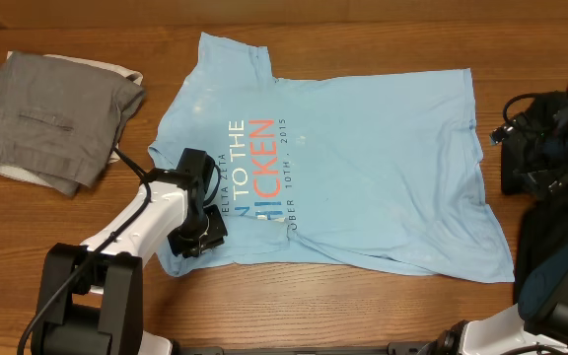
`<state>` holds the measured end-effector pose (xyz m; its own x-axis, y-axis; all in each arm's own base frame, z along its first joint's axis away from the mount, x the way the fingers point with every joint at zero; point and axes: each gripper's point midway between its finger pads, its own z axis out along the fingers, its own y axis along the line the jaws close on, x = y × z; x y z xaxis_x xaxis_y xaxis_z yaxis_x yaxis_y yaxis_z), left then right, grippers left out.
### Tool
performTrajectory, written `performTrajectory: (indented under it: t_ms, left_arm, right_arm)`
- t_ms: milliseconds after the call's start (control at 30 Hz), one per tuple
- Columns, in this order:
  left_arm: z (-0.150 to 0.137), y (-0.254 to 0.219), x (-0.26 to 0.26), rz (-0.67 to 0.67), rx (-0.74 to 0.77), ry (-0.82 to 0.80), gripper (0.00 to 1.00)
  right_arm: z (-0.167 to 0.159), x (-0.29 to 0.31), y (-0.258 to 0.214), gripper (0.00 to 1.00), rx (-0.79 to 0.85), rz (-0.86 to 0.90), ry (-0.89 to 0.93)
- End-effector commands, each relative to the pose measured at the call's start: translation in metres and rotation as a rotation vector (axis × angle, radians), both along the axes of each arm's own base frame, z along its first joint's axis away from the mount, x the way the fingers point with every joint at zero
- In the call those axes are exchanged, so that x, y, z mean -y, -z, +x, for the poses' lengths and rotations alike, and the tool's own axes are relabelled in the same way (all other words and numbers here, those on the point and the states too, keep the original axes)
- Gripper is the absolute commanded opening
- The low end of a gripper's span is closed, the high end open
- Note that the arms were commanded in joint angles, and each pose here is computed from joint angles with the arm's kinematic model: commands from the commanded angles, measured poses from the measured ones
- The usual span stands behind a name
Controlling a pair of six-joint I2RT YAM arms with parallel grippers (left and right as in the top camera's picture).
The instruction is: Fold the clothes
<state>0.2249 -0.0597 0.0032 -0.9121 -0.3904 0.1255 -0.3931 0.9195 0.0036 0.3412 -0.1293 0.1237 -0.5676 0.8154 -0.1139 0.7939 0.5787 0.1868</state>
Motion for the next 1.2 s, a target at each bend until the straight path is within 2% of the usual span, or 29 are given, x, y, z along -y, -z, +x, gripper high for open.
performTrajectory:
  t_ms: [0,233,533,733,900,1033,1167]
  left_arm:
    - [0.003,-0.006,0.003,-0.022,-0.006,0.002,0.39]
    - [0.008,-0.009,0.003,-0.019,0.008,0.002,0.41]
    - [0.008,-0.008,0.0,-0.001,0.01,0.004,0.5]
    - [0.008,-0.001,-0.009,0.045,0.024,-0.011,0.49]
    - [0.01,0.003,0.003,-0.024,0.04,-0.017,0.4]
    - [0.019,-0.007,0.027,-0.156,0.053,-0.004,0.43]
    - [0.025,-0.011,0.027,-0.156,0.07,0.015,0.45]
  right_arm:
    - [0.005,0.0,-0.009,1.0,0.028,-0.011,-0.009]
    - [0.005,0.0,-0.009,1.0,0.028,-0.01,-0.009]
    - [0.005,0.0,-0.009,1.0,0.028,-0.01,-0.009]
    - [0.005,0.0,-0.009,1.0,0.028,-0.011,-0.009]
    - [0.005,0.0,-0.009,1.0,0.028,-0.011,-0.009]
    - [0.005,0.0,-0.009,1.0,0.028,-0.011,-0.009]
    - [0.005,0.0,-0.009,1.0,0.028,-0.01,-0.009]
